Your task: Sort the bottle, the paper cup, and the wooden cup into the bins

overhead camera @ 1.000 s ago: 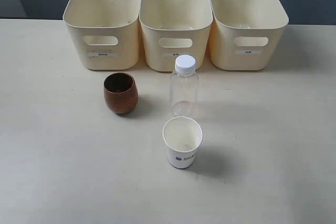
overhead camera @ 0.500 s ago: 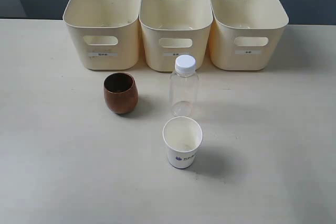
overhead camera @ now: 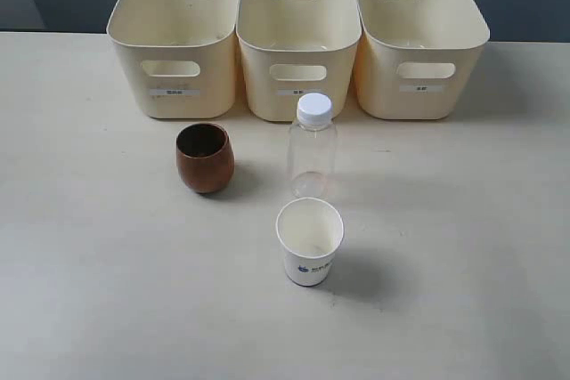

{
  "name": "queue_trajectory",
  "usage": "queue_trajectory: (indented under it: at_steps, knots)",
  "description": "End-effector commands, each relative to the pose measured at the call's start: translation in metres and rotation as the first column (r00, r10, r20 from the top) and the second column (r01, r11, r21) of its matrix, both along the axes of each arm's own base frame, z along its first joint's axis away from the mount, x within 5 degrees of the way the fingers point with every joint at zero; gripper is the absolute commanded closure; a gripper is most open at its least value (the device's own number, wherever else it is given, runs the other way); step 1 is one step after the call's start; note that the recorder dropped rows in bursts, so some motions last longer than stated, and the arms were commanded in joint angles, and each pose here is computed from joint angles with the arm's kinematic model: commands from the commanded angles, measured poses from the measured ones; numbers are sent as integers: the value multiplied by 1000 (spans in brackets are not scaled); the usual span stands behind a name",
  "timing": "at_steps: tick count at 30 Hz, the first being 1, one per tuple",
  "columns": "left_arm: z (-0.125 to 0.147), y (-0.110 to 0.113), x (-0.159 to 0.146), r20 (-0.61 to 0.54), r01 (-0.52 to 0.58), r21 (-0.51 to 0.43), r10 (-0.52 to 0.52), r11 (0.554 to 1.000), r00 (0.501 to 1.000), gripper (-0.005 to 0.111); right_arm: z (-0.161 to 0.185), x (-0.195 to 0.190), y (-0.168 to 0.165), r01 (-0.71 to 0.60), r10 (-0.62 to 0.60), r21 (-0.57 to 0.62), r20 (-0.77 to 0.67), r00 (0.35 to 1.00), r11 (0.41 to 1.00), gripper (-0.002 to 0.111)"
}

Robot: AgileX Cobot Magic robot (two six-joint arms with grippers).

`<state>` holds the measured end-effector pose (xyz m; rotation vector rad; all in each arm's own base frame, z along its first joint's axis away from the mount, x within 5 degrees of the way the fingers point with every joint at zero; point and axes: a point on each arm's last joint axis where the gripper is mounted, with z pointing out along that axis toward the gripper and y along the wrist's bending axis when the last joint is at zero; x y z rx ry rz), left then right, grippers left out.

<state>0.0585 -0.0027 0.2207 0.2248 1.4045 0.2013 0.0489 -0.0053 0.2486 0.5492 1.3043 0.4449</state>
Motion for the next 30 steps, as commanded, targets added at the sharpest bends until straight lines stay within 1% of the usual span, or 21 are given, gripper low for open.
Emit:
queue_trajectory:
  at_steps: [1, 4, 6, 9, 11, 12, 14, 16, 17, 18, 19, 20, 21, 23, 25, 28, 30]
  knots:
    - [0, 0, 0, 5, 3, -2, -3, 1000, 1000, 107, 23, -7, 4, -19, 21, -30, 50, 999, 999, 109]
    - [0, 0, 0, 5, 3, -2, -3, 1000, 1000, 107, 36, -12, 5, -23, 26, -34, 87, 996, 999, 109]
    - [0, 0, 0, 5, 3, -2, -3, 1000, 1000, 107, 48, -15, 3, -4, 6, -11, 138, 990, 1000, 109]
    - [0, 0, 0, 5, 3, -2, -3, 1000, 1000, 107, 73, -2, -1, 10, -9, -2, 113, 994, 1000, 109]
    - [0, 0, 0, 5, 3, -2, -3, 1000, 1000, 107, 86, 8, -3, 24, -22, -22, 89, 996, 999, 109]
    - [0, 0, 0, 5, 3, -2, -3, 1000, 1000, 107, 94, 14, -3, 23, -20, -48, 64, 998, 999, 109]
    - [0, 0, 0, 5, 3, -2, -3, 1000, 1000, 107, 114, 39, -2, -27, 21, -137, -49, 999, 990, 109]
    - [0, 0, 0, 5, 3, -2, -3, 1000, 1000, 107, 133, 63, 0, -78, 52, -260, -106, 993, 962, 109]
    - [0, 0, 0, 5, 3, -2, -3, 1000, 1000, 107, 140, 75, 4, -126, 83, -329, -141, 986, 936, 109]
    - [0, 0, 0, 5, 3, -2, -3, 1000, 1000, 107, 146, 82, 11, -186, 126, -402, -171, 977, 896, 109]
    - [0, 0, 0, 5, 3, -2, -3, 1000, 1000, 107, 154, 89, 20, -261, 184, -492, -200, 962, 830, 109]
    - [0, 0, 0, 5, 3, -2, -3, 1000, 1000, 107, 157, 92, 28, -315, 230, -528, -221, 948, 789, 109]
    - [0, 0, 0, 5, 3, -2, -3, 1000, 1000, 107, 162, 94, 37, -382, 294, -551, -245, 924, 742, 109]
    - [0, 0, 0, 5, 3, -2, -3, 1000, 1000, 107, 164, 94, 51, -475, 379, -587, -288, 879, 656, 109]
    - [0, 0, 0, 5, 3, -2, -3, 1000, 1000, 107, 163, 94, 64, -538, 440, -645, -327, 836, 542, 109]
    - [0, 0, 0, 5, 3, -2, -3, 1000, 1000, 107, 154, 98, 80, -616, 511, -691, -399, 762, 379, 109]
    - [0, 0, 0, 5, 3, -2, -3, 1000, 1000, 107, 142, 100, 97, -686, 574, -695, -479, 664, 213, 109]
